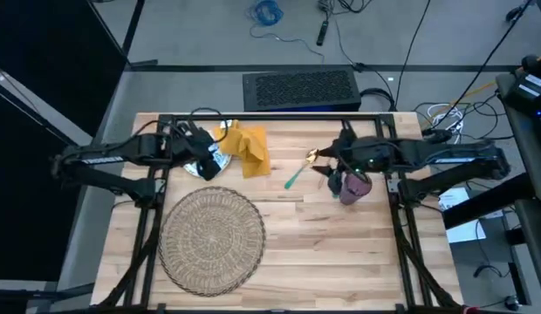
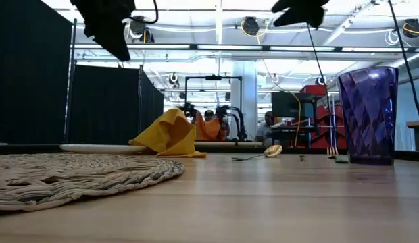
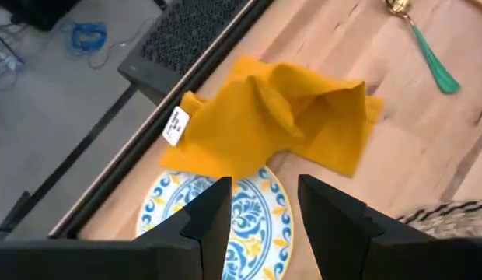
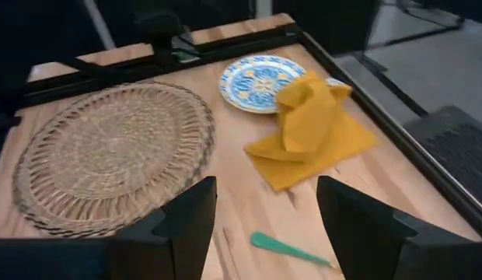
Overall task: Set table place
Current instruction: Move the brown table mat to the center of the table
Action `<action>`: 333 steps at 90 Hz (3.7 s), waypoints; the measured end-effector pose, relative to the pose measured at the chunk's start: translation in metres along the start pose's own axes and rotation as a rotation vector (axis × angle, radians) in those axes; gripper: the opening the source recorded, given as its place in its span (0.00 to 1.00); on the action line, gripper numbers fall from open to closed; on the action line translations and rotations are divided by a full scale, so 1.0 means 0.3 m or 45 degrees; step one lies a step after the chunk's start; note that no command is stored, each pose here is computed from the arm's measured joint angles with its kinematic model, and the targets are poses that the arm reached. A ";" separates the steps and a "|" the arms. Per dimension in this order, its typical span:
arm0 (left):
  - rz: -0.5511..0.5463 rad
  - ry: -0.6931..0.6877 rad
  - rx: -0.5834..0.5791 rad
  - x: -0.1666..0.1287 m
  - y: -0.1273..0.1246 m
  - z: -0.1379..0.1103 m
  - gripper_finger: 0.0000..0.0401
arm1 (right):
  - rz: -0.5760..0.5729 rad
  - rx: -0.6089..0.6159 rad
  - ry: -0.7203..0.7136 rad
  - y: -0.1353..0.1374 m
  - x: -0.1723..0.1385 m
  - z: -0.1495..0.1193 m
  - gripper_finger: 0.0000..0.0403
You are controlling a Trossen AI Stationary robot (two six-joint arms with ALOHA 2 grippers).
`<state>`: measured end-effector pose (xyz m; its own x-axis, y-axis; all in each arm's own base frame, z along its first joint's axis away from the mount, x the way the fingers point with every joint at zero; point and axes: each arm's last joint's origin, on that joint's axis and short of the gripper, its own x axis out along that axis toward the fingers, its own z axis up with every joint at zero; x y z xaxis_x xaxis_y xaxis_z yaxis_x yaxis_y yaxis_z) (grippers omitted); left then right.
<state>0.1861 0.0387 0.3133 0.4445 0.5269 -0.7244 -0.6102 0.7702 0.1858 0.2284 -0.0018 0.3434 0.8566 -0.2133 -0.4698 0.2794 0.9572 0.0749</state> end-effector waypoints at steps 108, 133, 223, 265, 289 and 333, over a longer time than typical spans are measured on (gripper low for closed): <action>-0.235 -0.227 -0.433 -0.038 -0.065 0.051 0.34 | 0.637 -0.429 -0.293 0.167 0.036 0.029 0.52; -0.101 -0.158 -0.446 -0.038 -0.075 0.002 0.34 | 0.636 -0.429 -0.280 0.167 0.068 0.025 0.52; -0.266 0.625 -0.281 0.159 -0.132 -0.362 0.34 | 0.539 -0.277 -0.163 0.055 0.200 0.022 0.52; -0.147 0.718 -0.217 0.145 -0.130 -0.424 0.34 | 0.519 -0.248 -0.137 0.043 0.203 0.019 0.52; -0.128 0.834 -0.238 0.200 -0.131 -0.485 0.34 | 0.521 -0.251 -0.133 0.043 0.202 0.018 0.52; -0.047 0.858 -0.168 0.279 -0.152 -0.546 0.34 | 0.523 -0.240 -0.097 0.043 0.203 0.009 0.52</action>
<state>0.1438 -0.0113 0.1357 -0.0123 0.1300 -0.9914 -0.6962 0.7106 0.1018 0.2854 -0.0031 0.3182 0.9114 0.1842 -0.3681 -0.1678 0.9829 0.0764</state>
